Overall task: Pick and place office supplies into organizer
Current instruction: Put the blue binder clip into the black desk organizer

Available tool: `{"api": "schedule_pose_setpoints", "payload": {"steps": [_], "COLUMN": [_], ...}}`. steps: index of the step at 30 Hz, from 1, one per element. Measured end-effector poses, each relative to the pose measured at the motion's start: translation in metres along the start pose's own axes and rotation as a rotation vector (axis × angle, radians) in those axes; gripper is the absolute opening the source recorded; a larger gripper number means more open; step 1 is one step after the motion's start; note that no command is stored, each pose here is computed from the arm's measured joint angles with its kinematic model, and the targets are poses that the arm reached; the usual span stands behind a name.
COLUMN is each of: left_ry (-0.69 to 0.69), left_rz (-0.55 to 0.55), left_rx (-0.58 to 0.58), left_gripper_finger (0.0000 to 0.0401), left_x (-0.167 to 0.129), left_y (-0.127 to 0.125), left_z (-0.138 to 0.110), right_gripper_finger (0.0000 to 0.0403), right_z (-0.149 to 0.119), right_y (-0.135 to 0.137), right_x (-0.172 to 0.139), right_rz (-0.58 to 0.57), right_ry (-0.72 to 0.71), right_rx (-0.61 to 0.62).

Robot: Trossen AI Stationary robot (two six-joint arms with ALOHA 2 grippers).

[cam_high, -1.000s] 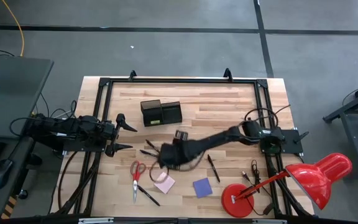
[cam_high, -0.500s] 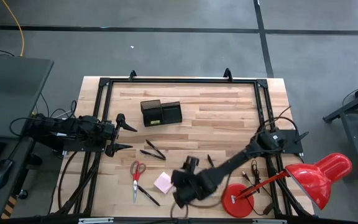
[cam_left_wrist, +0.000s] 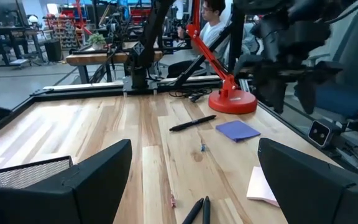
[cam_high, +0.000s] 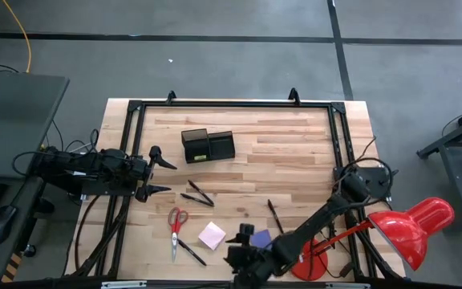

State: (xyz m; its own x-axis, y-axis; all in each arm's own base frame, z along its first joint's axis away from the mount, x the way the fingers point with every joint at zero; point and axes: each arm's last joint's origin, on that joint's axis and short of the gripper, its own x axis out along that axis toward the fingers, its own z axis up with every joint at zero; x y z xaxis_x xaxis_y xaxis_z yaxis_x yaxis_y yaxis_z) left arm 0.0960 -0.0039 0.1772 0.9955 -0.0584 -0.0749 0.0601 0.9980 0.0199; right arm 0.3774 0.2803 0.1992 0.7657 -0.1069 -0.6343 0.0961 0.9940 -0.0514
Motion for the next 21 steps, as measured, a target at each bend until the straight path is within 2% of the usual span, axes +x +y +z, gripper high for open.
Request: {"api": "schedule_pose_setpoints", "payload": {"steps": [5, 11, 14, 21], "left_ry": [0.002, 0.009, 0.015, 0.034], "left_rz": [0.0, 0.0, -0.001, -0.001], "left_rx": [0.0, -0.001, -0.001, -0.009], "left_gripper_finger": [0.0335, 0.0335, 0.0335, 0.0335], "left_x": [0.0, 0.0, 0.0, 0.0], "left_y": [0.0, 0.0, 0.0, 0.0], "left_z": [0.0, -0.001, -0.002, -0.003], "right_gripper_finger": [0.0238, 0.0238, 0.0238, 0.0238], "right_z": [-0.02, -0.063, -0.079, -0.105], "right_y": [-0.03, -0.076, -0.091, -0.119], "right_x": [-0.017, -0.034, -0.031, -0.015], "right_rz": [0.02, -0.067, -0.119, -0.171], "right_ry": [-0.03, -0.051, -0.094, -0.008], "right_rx": [0.077, 0.251, 0.333, 0.386]}}
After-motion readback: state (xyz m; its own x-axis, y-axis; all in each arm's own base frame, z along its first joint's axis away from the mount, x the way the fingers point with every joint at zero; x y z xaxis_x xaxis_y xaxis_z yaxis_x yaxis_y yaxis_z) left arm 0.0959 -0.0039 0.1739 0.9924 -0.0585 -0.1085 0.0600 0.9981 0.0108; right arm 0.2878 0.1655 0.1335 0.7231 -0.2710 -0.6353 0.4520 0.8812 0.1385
